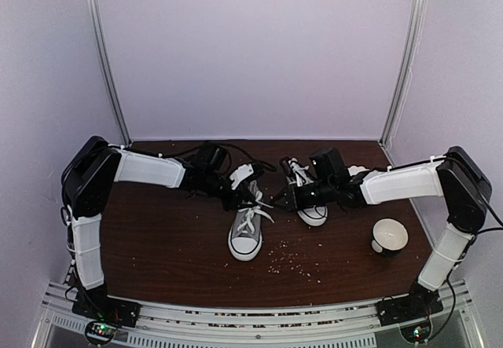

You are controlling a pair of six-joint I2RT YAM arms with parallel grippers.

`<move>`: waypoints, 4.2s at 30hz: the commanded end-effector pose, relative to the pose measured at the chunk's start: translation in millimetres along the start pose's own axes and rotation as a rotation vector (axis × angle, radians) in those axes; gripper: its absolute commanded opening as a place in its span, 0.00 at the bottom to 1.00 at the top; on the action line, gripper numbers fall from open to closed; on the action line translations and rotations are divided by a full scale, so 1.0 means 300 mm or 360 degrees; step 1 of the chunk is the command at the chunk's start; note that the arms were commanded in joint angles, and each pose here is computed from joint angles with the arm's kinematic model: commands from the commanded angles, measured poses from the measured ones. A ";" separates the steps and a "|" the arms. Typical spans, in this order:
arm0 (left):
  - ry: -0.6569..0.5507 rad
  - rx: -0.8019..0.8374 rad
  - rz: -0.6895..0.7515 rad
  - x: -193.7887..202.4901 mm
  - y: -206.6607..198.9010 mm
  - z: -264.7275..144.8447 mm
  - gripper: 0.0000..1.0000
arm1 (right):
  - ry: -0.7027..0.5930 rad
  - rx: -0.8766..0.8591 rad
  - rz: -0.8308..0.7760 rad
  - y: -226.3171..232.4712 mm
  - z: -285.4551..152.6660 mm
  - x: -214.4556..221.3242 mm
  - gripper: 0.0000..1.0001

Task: Tie the shoes
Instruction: Adjust the crossed shoelace on the shoe, then pull the loops with the shoelace from the shoe.

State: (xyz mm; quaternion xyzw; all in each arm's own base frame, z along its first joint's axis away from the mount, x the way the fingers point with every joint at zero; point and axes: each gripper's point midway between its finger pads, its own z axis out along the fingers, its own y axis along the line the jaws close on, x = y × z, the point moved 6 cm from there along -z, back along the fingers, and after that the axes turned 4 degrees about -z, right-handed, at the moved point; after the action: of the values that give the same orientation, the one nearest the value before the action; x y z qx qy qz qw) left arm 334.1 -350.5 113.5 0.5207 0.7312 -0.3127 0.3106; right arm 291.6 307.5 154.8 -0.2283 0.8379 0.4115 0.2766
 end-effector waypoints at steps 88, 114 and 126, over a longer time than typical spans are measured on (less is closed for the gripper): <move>0.0148 0.0197 0.0152 0.064 -0.055 -0.097 0.57 | -0.0214 -0.0484 -0.0137 -0.146 0.206 -0.118 0.00; 0.0109 0.0010 0.0138 0.043 -0.011 -0.089 0.44 | -0.0230 -0.0491 -0.0143 -0.124 0.183 -0.137 0.00; 0.0143 0.0048 0.0173 0.026 -0.016 -0.048 0.19 | -0.0231 -0.0499 -0.0139 -0.120 0.179 -0.139 0.00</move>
State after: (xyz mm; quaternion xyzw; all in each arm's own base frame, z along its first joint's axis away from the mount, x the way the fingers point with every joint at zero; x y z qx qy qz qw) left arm 324.4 -330.5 116.0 0.5705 0.7167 -0.2847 0.2824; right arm 362.0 338.3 115.9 -0.2669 0.7444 0.5320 0.3027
